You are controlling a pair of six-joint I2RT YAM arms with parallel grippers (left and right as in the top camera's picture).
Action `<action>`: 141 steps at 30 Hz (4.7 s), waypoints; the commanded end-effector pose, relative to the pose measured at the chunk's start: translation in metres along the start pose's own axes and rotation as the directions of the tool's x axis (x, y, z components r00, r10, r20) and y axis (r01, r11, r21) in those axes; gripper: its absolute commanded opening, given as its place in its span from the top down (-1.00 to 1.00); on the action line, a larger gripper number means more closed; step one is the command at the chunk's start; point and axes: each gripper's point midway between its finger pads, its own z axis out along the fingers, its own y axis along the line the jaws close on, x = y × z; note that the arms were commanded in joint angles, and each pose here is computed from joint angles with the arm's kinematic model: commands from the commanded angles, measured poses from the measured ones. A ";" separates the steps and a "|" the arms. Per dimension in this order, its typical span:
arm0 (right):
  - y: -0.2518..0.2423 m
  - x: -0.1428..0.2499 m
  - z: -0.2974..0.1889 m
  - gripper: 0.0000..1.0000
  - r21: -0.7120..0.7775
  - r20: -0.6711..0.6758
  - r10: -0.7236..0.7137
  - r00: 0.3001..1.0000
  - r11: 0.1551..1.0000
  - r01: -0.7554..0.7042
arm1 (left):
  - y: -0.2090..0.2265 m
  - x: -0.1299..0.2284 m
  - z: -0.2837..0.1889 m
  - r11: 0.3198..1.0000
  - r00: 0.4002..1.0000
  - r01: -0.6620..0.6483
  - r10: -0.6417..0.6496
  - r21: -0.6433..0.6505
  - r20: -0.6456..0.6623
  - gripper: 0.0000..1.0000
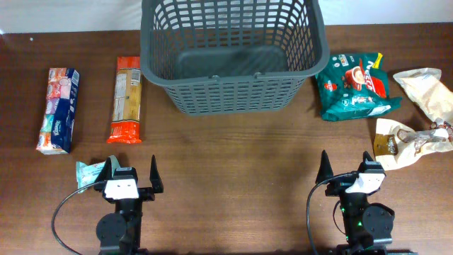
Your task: Pack container
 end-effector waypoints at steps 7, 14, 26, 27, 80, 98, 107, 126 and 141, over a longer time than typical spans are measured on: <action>0.002 0.003 0.000 -0.98 -0.012 -0.005 0.002 1.000 1.000 -0.002 | -0.001 0.001 0.000 1.000 1.000 -0.015 0.015 0.007 -0.001 -0.99; 0.002 0.003 0.000 -0.98 -0.012 -0.005 0.002 1.000 1.000 -0.002 | -0.001 0.001 0.000 1.000 1.000 -0.015 0.015 0.007 -0.001 -0.98; 0.002 0.003 0.000 -0.98 -0.012 -0.005 0.002 1.000 1.000 -0.002 | -0.001 0.001 0.000 1.000 1.000 -0.015 0.015 0.007 -0.001 -0.99; 0.002 0.003 0.000 -0.98 -0.012 -0.005 0.002 1.000 1.000 -0.002 | -0.001 0.001 0.000 1.000 1.000 -0.015 0.015 0.007 -0.001 -0.98; -0.040 -0.353 0.038 -0.98 0.426 -0.063 -0.387 0.920 0.823 0.376 | -0.001 0.001 0.000 1.000 1.000 -0.015 0.015 0.007 -0.001 -0.99; -0.014 -0.241 0.070 -0.98 -0.001 -0.592 -0.378 0.712 0.884 0.468 | -0.001 0.001 0.000 1.000 1.000 -0.015 0.015 0.007 0.000 -0.99; -0.011 -0.260 0.078 -0.98 0.012 -0.508 -0.350 0.787 0.911 0.413 | -0.001 0.001 0.000 1.000 1.000 -0.015 0.015 0.007 -0.001 -0.98; -0.113 -0.187 0.193 -0.98 0.029 -0.682 0.042 0.730 0.999 -0.030 | -0.001 0.001 0.000 1.000 1.000 -0.015 0.015 0.007 -0.001 -0.98; -0.106 -0.055 0.221 -0.98 -0.113 -0.884 -0.013 0.467 0.976 -0.187 | -0.001 0.001 0.000 1.000 1.000 -0.015 0.015 0.007 -0.001 -0.99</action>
